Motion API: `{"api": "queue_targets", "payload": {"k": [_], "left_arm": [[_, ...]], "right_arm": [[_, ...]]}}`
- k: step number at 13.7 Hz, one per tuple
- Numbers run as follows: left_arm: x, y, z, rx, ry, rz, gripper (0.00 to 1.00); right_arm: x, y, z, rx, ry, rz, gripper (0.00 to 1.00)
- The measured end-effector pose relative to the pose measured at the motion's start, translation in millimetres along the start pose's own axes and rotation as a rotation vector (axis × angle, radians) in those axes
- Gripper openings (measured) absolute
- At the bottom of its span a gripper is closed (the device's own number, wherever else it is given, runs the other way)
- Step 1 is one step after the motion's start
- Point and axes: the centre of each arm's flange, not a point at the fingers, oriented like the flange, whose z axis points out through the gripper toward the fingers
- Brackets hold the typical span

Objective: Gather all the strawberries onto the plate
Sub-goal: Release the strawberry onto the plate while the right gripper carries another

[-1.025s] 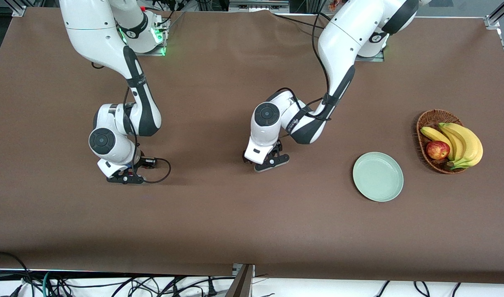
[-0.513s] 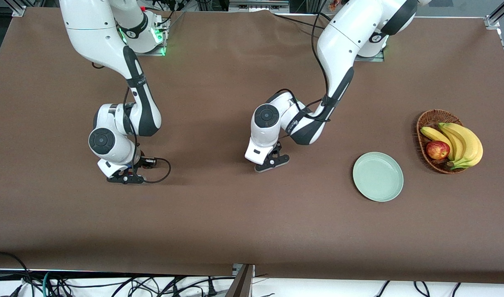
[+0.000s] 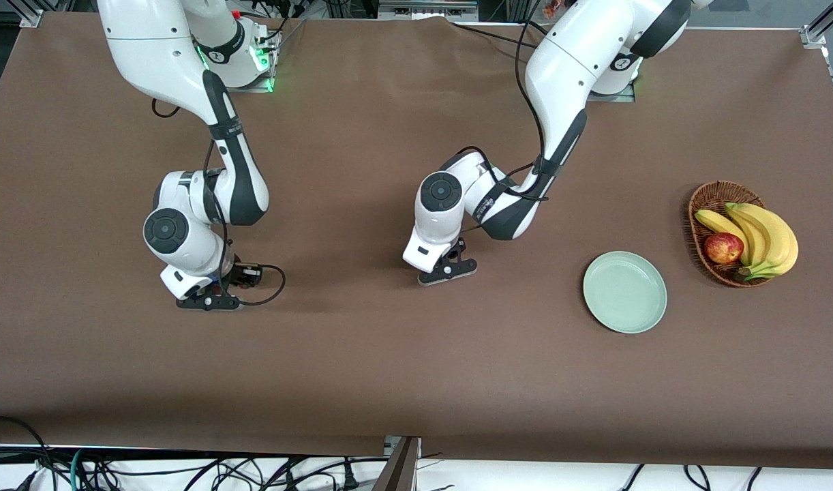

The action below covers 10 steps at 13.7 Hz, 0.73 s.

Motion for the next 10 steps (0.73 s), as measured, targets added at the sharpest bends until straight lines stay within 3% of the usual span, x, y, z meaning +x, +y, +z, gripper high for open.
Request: {"api": "queue_targets", "payload": {"k": [2, 5, 7, 10], "left_arm": [[23, -10, -22, -0.001, 0.028, 0.057, 0.30], [95, -69, -63, 0.029, 0.041, 0.190, 0.29], [140, -122, -84, 0.064, 0.016, 0.274, 0.29], [177, -183, -92, 0.104, -0.045, 0.386, 0.29]], "right_arm": [[2, -31, -14, 0.039, 0.023, 0.009, 0.36], [-7, -102, -30, 0.105, 0.035, 0.083, 0.36], [-21, -162, -43, 0.154, 0.035, 0.161, 0.36], [-50, -246, -48, 0.184, 0.030, 0.255, 0.36]]}}
